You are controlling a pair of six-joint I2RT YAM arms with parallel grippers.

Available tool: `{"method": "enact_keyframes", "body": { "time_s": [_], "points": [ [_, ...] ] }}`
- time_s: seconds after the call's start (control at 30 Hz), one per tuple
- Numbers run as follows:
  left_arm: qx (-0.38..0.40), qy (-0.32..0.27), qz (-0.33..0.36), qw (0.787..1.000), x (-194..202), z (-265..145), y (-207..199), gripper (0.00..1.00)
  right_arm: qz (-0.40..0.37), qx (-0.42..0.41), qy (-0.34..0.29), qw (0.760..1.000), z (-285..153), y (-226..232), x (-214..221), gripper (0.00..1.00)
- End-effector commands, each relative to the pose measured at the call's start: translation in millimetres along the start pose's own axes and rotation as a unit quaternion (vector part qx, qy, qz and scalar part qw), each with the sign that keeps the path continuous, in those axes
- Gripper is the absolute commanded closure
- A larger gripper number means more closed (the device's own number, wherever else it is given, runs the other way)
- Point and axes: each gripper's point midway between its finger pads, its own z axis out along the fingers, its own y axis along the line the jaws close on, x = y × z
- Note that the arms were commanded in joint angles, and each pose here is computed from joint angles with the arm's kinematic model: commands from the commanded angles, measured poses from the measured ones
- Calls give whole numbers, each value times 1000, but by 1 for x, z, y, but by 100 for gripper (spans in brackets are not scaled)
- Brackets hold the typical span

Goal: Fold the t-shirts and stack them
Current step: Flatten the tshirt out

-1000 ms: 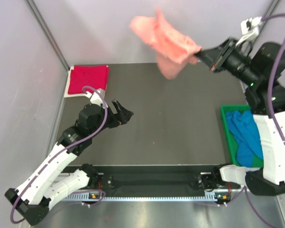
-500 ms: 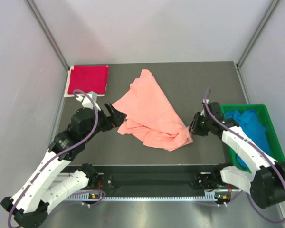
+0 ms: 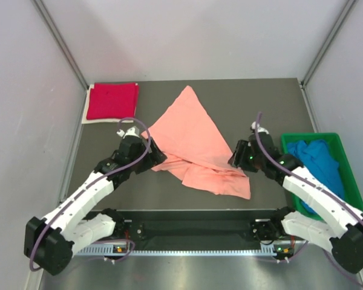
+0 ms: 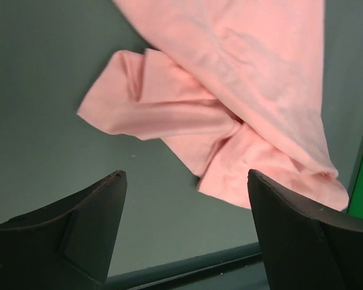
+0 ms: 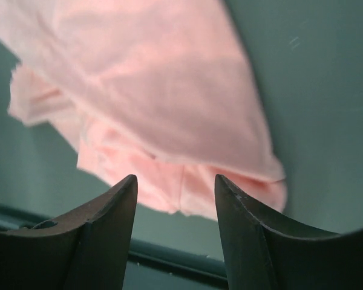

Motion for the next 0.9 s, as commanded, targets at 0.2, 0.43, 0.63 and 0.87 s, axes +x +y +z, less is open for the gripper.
{"method": "enact_keyframes", "body": {
  "time_s": [0.2,0.43,0.63,0.87],
  "points": [
    [8,-19,-74,997,-16,44,29,22,-95,63,37,993,43,-9,35,45],
    [-34,6,-58,998,-4,61,48,25,-108,48,43,992,44,-6,39,45],
    [-27,-14,-99,995,-31,74,49,25,-114,194,-9,974,68,-61,16,49],
    [-1,-24,-119,993,-54,79,34,25,-68,315,-93,942,54,-106,-76,50]
  ]
}}
